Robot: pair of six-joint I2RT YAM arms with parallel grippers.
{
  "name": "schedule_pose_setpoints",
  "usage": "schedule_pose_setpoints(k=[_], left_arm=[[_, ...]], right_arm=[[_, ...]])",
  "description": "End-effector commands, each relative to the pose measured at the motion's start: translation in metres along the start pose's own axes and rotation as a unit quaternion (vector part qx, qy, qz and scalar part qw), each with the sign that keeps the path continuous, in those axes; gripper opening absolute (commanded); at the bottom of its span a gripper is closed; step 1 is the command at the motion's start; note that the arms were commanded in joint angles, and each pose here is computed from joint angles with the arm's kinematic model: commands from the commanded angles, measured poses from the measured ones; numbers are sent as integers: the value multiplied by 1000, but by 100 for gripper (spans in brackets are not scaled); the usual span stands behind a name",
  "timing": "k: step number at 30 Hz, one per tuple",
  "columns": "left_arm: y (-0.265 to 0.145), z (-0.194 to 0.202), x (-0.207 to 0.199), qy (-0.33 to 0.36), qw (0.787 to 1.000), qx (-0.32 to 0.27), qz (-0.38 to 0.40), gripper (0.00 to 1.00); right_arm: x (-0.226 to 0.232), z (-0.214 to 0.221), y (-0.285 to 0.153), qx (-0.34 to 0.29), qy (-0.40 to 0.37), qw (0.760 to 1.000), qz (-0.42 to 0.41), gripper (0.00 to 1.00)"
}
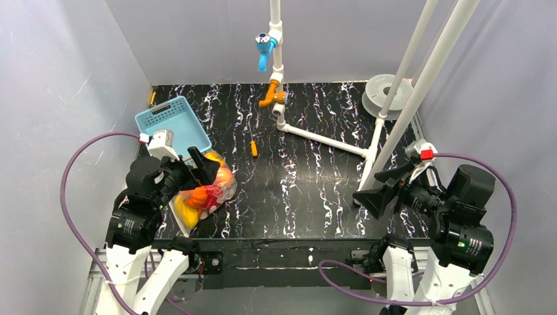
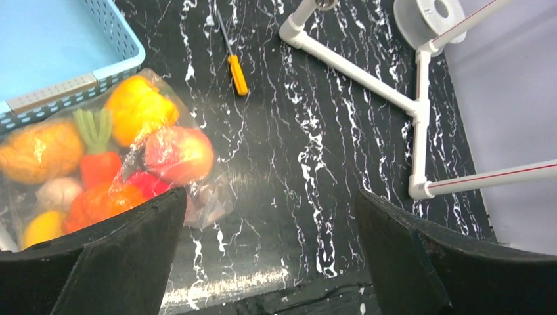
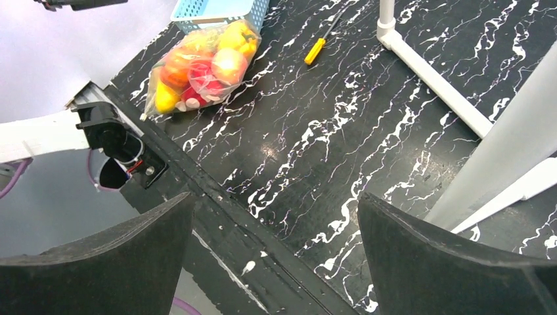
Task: Open the zip-top bag and remove the fake food
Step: Pick up the zipper food storage bag at the center of the board.
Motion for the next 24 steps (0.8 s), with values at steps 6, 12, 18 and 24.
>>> schedule_pose_setpoints(k=[6, 12, 18, 24], left_arm=[[-11, 19, 11, 13, 998, 56, -30, 100], [-9, 28, 18, 9, 996, 75, -43, 99], [-4, 33, 19, 3, 994, 96, -48, 100], [-1, 36, 18, -3, 993, 110, -46, 99]], right_arm=[[18, -4, 4, -56, -71, 988, -123, 100], [14, 4, 8, -67, -118, 979, -151, 100], [16, 19, 10, -57, -158, 969, -180, 100], [20, 23, 11, -60, -171, 961, -207, 100]])
Point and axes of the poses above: each gripper's point midway between its finger pads, its own y axis out along the fingers, its own x axis along the line the jaws close on, z = x × y, the point moved 5 cm from there along -y, back along the fingers, and after that the axes turned 14 degrees about -y, right-handed, at the moved point
